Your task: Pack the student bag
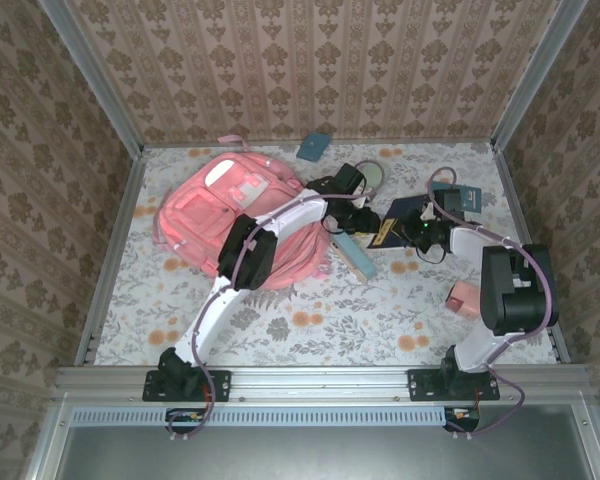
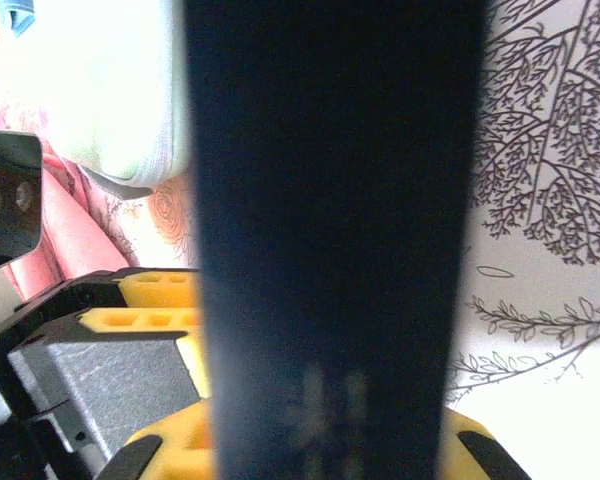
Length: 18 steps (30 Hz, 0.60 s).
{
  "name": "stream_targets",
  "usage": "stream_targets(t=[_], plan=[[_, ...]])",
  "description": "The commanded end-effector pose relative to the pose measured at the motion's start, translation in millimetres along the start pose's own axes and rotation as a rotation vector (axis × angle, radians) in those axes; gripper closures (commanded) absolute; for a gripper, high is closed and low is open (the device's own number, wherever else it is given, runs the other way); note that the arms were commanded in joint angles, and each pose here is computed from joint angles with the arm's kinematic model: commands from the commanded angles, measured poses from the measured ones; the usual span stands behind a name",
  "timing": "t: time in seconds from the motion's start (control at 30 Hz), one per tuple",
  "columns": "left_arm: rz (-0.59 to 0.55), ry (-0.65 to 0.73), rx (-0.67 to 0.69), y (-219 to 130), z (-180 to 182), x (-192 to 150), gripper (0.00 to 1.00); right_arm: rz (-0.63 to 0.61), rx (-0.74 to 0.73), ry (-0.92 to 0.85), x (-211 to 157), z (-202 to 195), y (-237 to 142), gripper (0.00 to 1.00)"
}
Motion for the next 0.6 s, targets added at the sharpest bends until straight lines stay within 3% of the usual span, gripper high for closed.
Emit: stream_targets(t=[0.0, 0.23, 0.57], plan=[[-0.127, 0.087, -0.007, -65.7, -41.1, 24.1, 0.56, -0.048, 0.067, -0.05, 5.1, 20.7, -24.0, 1.0], [-0.239, 0.168, 0.125, -141.4, -49.1, 26.8, 0.47, -0.069, 0.161, -0.098, -3.1, 47.7, -54.5, 1.0], [-0.181, 0.205, 0.534, -211.7, 19.6, -31.2, 0.41, -0.052, 0.26, -0.187, -31.3, 82.9, -72.4, 1.0]])
Point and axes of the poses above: each hand's point on the last joint's axis, 136 mm out from that joint toward the fingers, its own y axis out along the fingers, its own z axis along the line the jaws close on, x = y × z, the point moved 6 cm from there along -y, back along the fingers, and after that the axes turned 4 degrees about y, right-handed, at the moved point
